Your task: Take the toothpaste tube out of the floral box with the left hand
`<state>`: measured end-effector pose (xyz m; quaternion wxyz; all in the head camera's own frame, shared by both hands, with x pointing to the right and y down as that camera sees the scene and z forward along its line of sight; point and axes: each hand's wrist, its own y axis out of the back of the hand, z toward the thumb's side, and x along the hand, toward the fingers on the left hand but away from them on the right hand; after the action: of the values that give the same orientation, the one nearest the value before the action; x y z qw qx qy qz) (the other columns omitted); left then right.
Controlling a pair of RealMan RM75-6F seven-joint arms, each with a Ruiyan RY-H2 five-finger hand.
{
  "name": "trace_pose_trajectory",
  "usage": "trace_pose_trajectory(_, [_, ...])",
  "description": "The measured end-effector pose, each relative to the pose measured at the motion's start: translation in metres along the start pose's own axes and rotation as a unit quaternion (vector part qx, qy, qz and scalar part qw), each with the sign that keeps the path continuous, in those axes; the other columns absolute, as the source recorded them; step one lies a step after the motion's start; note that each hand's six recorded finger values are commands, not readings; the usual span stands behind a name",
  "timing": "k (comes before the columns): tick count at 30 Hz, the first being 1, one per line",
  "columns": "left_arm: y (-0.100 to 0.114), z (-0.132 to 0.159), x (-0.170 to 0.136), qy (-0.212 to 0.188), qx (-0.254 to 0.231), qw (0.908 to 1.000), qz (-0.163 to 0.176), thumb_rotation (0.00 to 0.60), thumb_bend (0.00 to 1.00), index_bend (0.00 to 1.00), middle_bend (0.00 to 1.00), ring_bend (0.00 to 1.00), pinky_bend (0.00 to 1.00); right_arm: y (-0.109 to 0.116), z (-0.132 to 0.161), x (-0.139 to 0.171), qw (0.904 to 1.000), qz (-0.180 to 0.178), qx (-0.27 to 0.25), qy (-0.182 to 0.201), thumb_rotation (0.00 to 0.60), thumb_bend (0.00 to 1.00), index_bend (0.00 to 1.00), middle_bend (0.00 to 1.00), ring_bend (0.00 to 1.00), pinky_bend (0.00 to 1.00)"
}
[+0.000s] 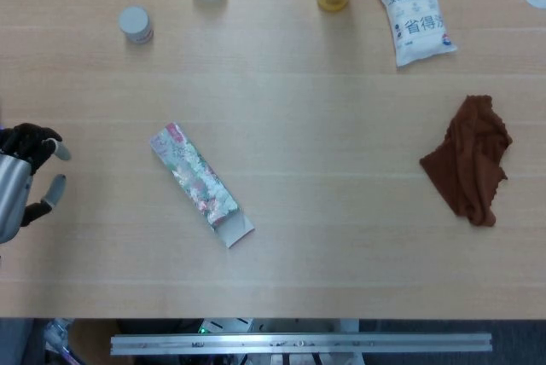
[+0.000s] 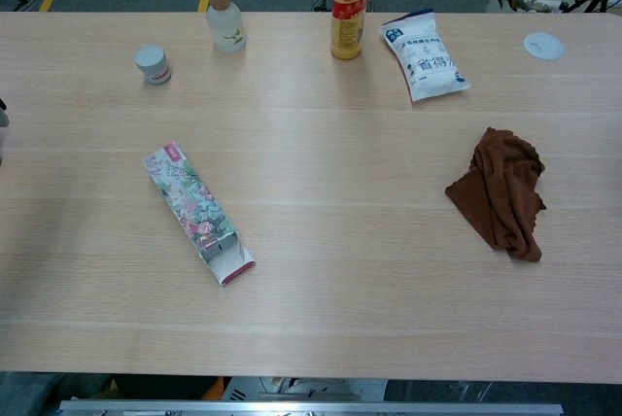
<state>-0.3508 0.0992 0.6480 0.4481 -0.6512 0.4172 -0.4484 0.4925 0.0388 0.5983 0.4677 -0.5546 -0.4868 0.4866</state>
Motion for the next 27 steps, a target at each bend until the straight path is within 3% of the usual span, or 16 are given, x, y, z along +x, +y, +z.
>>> trace_pose_trajectory(10, [-0.027, 0.018, 0.008, -0.045, 0.042, 0.9969, -0.049, 0.600, 0.36, 0.53, 0.37, 0.28, 0.33, 0.017, 0.005, -0.017, 0.9993, -0.031, -0.006, 0.018, 0.600, 0.29, 0.57, 0.38, 0.26, 0.36])
trace_pose_trajectory(16, [-0.046, 0.028, 0.007, -0.072, 0.045, 0.9931, -0.080, 0.600, 0.36, 0.56, 0.39, 0.28, 0.33, 0.022, 0.007, -0.023, 0.9989, -0.041, -0.010, 0.022, 0.600, 0.29, 0.57, 0.38, 0.26, 0.36])
trace_pose_trajectory(27, [-0.067, 0.039, 0.007, -0.103, 0.035, 0.9887, -0.104, 0.600, 0.36, 0.56, 0.39, 0.28, 0.33, 0.026, 0.004, -0.035, 0.9982, -0.050, -0.024, 0.022, 0.600, 0.29, 0.57, 0.39, 0.26, 0.36])
